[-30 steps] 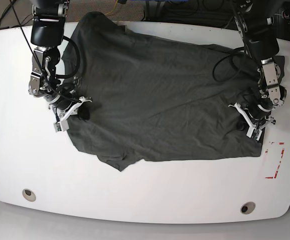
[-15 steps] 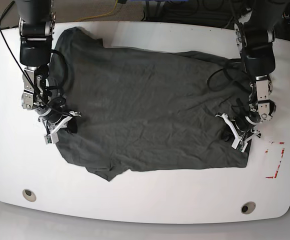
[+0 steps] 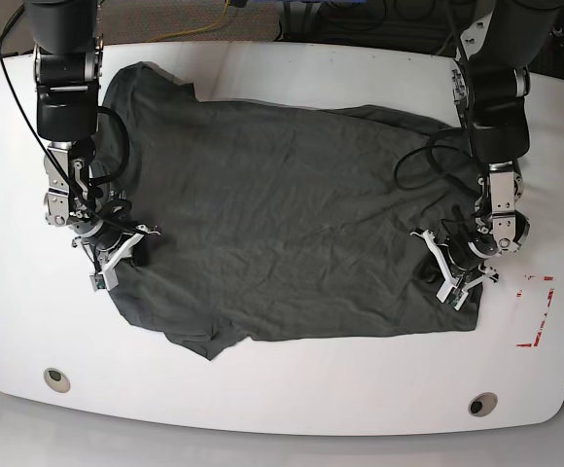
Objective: Layout the t-shirt on the table in an organized manner, then fold the t-shirt properly
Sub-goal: 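Pull the grasped cloth with both grippers apart to smooth the shirt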
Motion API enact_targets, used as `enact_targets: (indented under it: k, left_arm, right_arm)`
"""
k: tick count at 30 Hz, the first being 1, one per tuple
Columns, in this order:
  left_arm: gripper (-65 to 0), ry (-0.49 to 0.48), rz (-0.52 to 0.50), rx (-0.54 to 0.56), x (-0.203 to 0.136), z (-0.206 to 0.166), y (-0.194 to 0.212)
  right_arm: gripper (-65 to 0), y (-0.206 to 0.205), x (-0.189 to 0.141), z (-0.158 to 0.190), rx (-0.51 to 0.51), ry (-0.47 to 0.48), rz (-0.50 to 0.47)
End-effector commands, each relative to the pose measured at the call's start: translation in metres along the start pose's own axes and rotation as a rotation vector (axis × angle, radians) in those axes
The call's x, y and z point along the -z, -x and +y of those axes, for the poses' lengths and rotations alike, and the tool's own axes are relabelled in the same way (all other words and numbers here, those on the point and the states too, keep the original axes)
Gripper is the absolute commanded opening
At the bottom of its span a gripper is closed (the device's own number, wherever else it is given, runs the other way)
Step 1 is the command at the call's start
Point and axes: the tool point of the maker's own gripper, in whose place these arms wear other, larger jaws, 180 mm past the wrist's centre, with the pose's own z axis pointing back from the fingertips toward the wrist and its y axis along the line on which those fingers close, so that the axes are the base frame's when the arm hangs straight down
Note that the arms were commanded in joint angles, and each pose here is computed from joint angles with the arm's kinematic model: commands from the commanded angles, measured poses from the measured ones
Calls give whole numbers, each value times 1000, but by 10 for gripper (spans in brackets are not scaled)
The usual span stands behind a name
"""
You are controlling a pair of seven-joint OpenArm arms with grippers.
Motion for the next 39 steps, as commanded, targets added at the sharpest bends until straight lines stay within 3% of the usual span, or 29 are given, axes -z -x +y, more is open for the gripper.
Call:
enact_targets:
  k: [1, 9, 11, 21, 26, 30, 32, 36, 38, 39]
  left_arm:
    - [-625, -53, -116, 51, -12, 22, -50]
    - [-623, -110, -109, 133, -34, 27, -53]
    - [-623, -130, -81, 156, -41, 32, -49]
    - [-619, -200, 67, 241, -75, 39, -13]
    - [-619, -194, 97, 257, -83, 32, 6]
    - [-611, -201, 118, 255, -93, 28, 22]
    - [-573, -225, 124, 232, -101, 34, 29]
    - [-437, -262, 130, 198, -113, 45, 39]
    - [-304, -286, 139, 175, -121, 51, 46]
    - [-276, -291, 141, 170, -123, 53, 48]
  right_arm:
    - [-644, -25, -10, 0, -48, 2, -47]
    - [-630, -52, -44, 16, -107, 9, -93]
    - [-592, -53, -49, 26, -114, 1, -95]
    - [-268, -41, -99, 57, -97, 31, -145]
    - [-210, -23, -116, 76, -82, 25, -149]
    - [-207, -5, -131, 85, -51, 31, -145]
    - [-207, 6, -136, 88, -25, 39, -137]
    - [-207, 23, -145, 88, 18, 57, -123]
    - [-207, 39, -154, 82, 59, 90, -105]
    - [-207, 42, -156, 80, 69, 96, -101]
